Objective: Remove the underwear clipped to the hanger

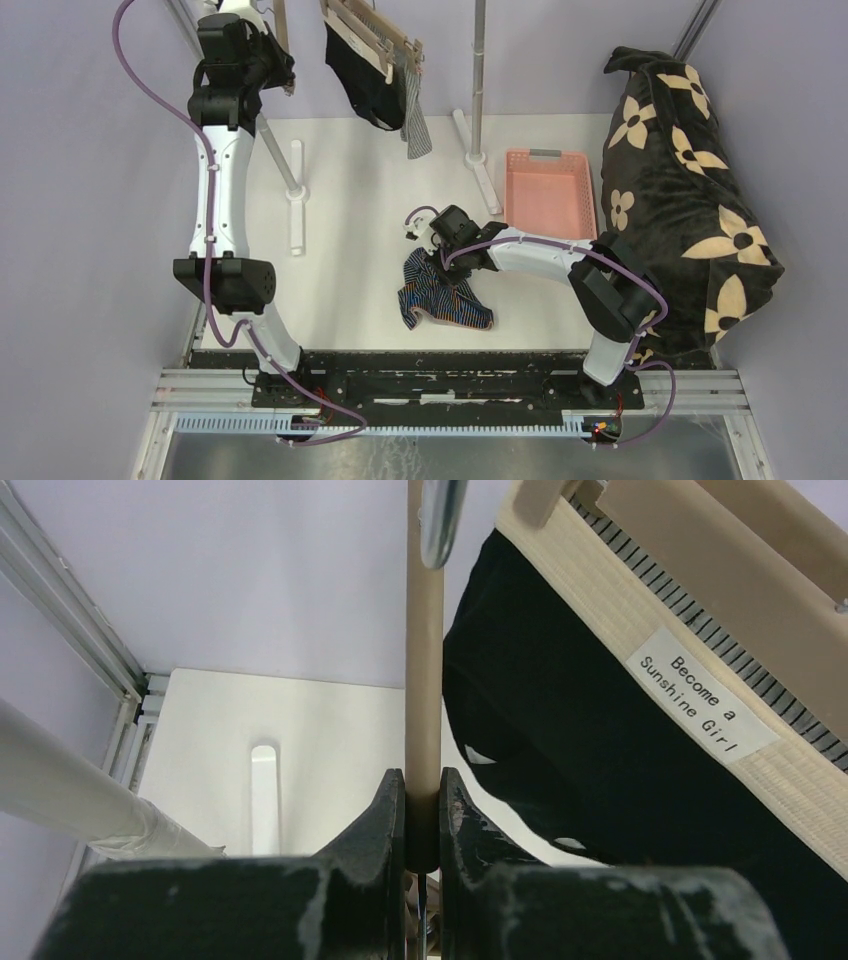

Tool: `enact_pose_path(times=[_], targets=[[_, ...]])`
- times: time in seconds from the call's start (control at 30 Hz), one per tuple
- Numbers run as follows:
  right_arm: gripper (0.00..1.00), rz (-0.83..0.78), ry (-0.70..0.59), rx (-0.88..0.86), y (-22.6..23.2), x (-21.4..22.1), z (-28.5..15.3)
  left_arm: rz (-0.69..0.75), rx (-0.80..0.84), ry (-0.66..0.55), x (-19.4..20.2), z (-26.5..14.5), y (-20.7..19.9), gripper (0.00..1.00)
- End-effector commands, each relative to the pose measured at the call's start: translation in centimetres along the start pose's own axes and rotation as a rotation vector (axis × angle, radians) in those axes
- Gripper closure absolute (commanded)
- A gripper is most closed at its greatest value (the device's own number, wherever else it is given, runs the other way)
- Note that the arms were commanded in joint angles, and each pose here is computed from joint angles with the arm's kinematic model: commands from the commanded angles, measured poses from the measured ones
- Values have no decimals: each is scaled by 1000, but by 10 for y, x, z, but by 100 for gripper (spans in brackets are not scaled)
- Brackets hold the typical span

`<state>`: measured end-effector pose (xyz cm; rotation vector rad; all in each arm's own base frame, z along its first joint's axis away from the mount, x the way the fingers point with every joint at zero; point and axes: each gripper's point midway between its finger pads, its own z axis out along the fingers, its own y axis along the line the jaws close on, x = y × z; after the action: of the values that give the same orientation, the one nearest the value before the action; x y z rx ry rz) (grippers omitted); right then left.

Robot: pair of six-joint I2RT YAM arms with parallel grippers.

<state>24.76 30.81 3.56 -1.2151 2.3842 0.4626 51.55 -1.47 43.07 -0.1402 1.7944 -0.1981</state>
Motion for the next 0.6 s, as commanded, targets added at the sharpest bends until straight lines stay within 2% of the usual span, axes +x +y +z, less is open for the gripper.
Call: enact_pose_path(times=[0.0,0.17,0.33,0.43,0.57], targets=[[99,-4,-76,1,3,-19,-8,-37,-21,-64,-20,-10,2,97],[99,-6,-87,4,2,-24,-9,-53,-94,-72,-23,-19,14,87],[99,-8,-103,3,2,-29,-12,-63,-157,-51,-13,-29,25,82],[99,-9,-108,0,3,-31,-12,-55,-149,-40,-7,-34,25,70],[99,-5,-109,-2,3,-32,-11,-48,-130,-81,-12,-43,22,61]])
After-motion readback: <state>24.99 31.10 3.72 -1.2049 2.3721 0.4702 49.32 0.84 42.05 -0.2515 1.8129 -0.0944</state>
